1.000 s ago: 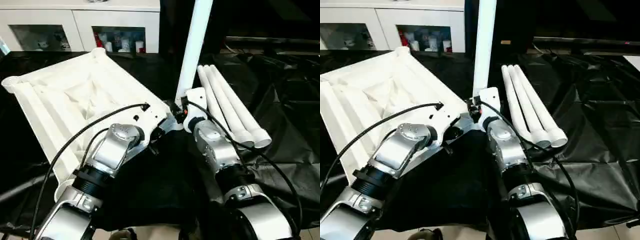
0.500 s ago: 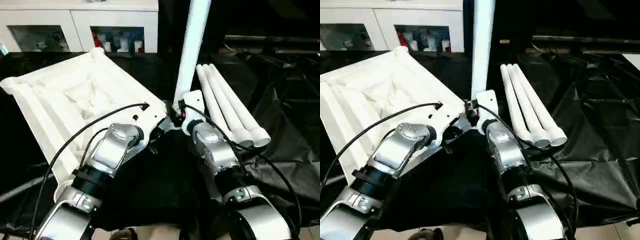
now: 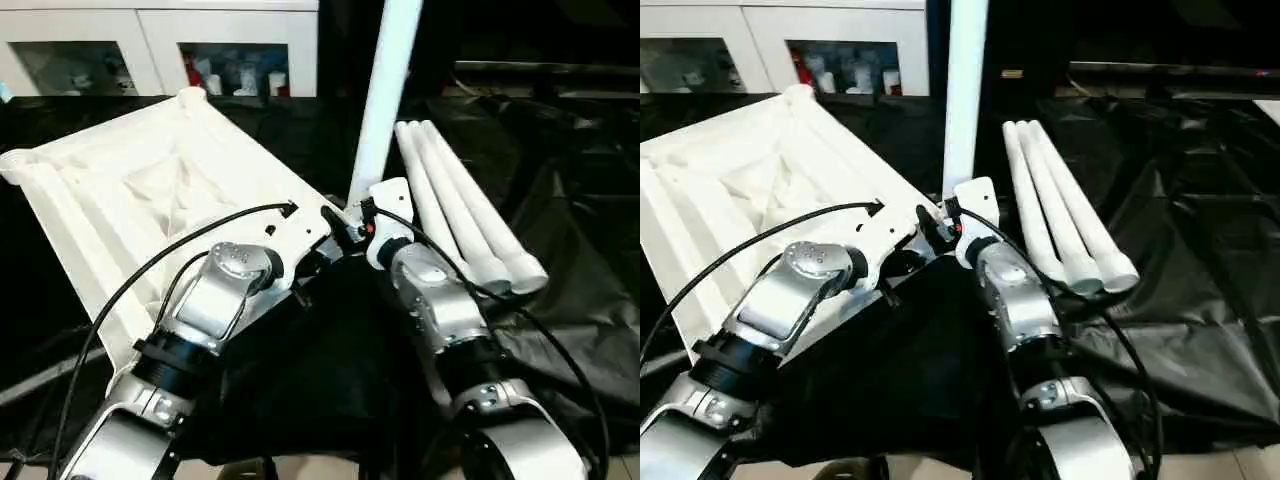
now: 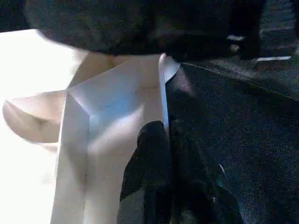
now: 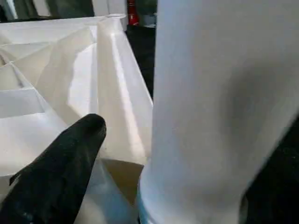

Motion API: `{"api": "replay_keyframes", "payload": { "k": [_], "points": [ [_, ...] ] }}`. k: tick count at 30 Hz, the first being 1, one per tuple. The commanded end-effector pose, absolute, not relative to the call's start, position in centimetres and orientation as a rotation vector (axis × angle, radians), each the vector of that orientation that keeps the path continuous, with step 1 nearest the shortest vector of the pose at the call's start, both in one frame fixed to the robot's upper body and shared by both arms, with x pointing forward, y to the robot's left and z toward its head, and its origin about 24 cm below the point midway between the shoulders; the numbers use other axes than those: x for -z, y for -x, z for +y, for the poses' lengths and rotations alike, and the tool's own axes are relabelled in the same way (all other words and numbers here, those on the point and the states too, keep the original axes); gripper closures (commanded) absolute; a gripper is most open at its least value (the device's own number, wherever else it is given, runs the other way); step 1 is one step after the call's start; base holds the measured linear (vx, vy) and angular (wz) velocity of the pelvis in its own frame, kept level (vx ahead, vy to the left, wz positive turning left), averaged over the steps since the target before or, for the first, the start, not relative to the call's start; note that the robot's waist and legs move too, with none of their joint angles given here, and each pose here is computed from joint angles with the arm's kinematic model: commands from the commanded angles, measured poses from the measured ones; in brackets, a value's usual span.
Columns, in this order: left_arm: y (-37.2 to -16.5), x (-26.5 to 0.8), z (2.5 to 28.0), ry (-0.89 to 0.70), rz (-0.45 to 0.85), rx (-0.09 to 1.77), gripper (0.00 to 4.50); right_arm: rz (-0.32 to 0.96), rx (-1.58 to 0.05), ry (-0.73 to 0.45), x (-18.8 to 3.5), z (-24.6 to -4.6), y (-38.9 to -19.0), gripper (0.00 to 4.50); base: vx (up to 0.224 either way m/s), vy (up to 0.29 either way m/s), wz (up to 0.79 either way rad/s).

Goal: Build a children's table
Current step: Insert table leg to table base

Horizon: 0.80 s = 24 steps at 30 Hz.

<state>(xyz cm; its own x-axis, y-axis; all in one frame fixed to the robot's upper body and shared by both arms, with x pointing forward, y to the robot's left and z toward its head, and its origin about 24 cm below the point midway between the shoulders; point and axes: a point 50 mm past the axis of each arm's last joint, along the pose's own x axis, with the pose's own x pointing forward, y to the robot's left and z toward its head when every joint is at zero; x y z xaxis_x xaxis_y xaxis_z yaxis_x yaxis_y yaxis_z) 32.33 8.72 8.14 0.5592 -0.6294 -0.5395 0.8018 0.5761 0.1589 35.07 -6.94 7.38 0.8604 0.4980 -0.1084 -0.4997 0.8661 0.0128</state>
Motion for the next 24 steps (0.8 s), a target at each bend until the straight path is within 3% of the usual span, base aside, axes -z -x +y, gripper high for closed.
{"api": "replay_keyframes", "payload": {
  "k": [1,8,24],
  "points": [
    [-31.7,-9.9,6.7,-0.43,0.331,1.012,4.5,0.178,-0.596,0.016,-6.2,-6.4,-34.3,0.11,0.0,0.0,0.0],
    [-31.4,-9.8,7.3,-0.415,0.336,1.053,4.5,0.172,-0.663,0.047,-6.6,-7.7,-34.0,0.11,0.007,-0.002,0.01],
    [-30.8,-10.0,10.1,-0.42,0.335,1.195,4.5,0.178,-0.995,0.117,-8.5,-12.0,-32.0,0.11,0.0,0.0,0.0]
  ]
}}
